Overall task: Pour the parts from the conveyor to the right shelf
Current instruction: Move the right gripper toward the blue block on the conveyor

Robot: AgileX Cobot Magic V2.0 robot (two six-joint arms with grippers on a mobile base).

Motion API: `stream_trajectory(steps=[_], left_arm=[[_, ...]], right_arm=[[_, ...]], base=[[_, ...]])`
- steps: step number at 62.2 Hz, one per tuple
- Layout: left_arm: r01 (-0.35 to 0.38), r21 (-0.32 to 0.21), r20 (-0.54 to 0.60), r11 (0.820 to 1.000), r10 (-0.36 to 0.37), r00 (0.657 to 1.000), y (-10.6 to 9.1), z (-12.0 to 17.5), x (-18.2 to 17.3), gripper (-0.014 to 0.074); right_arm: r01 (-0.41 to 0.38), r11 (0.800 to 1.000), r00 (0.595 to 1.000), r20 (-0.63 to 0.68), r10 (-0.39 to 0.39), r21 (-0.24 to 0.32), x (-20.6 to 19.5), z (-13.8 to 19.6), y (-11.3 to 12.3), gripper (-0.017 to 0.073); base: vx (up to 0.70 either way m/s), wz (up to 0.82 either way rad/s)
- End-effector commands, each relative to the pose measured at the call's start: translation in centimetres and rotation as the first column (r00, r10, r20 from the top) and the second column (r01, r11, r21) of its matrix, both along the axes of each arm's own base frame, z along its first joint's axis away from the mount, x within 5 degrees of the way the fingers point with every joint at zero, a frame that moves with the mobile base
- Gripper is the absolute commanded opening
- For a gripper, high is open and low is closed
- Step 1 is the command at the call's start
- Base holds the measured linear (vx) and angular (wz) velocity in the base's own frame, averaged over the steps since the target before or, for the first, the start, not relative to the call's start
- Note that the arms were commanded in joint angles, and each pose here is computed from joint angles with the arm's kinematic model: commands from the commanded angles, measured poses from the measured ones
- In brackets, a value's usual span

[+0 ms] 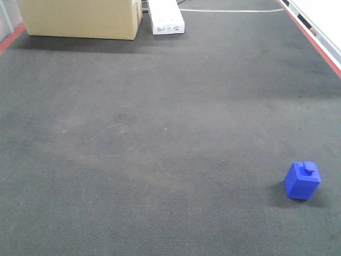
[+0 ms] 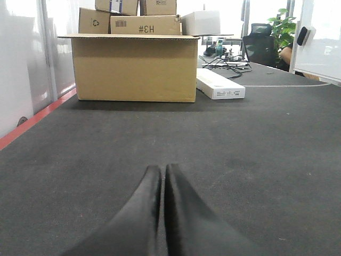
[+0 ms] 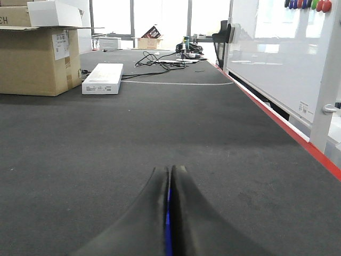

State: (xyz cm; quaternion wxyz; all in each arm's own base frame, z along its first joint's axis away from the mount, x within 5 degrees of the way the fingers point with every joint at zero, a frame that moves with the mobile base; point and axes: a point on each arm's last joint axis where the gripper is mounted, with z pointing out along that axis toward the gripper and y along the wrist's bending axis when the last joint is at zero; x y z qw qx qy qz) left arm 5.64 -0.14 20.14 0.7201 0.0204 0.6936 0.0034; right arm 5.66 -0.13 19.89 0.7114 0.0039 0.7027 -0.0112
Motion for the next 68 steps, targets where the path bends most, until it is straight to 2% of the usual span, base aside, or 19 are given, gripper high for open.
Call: stream_trajectory(steps=[1,13,22,29,39,45,52,60,68], left_arm=[[0.002,-0.01,0.056,1.0,-0.001,0.998,0.0,-0.3,0.0,-0.0006],[0.002,-0.01,0.056,1.0,-0.001,0.998,0.0,-0.3,0.0,-0.0006],[0.002,-0.01,0.056,1.0,-0.001,0.998,0.0,-0.3,0.0,-0.0006],[0.002,-0.01,0.056,1.0,-0.001,0.998,0.0,-0.3,0.0,-0.0006],[0.002,-0.01,0.056,1.0,-0.001,0.998,0.0,-0.3,0.0,-0.0006],[0.002,-0.01,0.056,1.0,-0.001,0.998,0.0,-0.3,0.0,-0.0006],[0.002,-0.01,0.056,1.0,-0.001,0.998,0.0,-0.3,0.0,-0.0006],[0.002,-0.01,0.056,1.0,-0.001,0.998,0.0,-0.3,0.0,-0.0006],[0.002,-0.01,0.056,1.0,-0.001,0.998,0.0,-0.3,0.0,-0.0006]], right_arm=[[-0.007,1.0,0.998,0.069,0.008,-0.009,0.0,0.1,0.1,-0.0009],[-0.008,1.0,0.997,0.083,0.009,-0.014,0.0,0.3,0.1,-0.0009],[-0.012,0.999,0.995,0.1,0.008,0.036,0.0,0.5,0.1,-0.0009],[-0.018,0.997,0.99,0.141,0.007,0.078,-0.2,1.8,0.0,-0.0009],[-0.018,0.998,0.987,0.161,0.007,0.065,-0.6,4.7,0.1,-0.0009],[-0.014,0.998,0.996,0.09,0.008,0.067,0.0,6.1,0.1,-0.0009],[-0.004,0.998,0.998,-0.058,0.008,0.07,1.4,6.9,0.0,-0.0009],[0.007,0.997,0.973,-0.229,0.011,0.078,3.2,7.1,0.0,-0.0009],[0.013,0.998,0.952,-0.307,0.008,0.064,4.3,7.0,0.0,-0.0009]], base=[[0.0,0.0],[0.0,0.0],[0.0,0.0],[0.0,0.0],[0.0,0.0],[0.0,0.0],[0.0,0.0],[0.0,0.0],[0.0,0.0]])
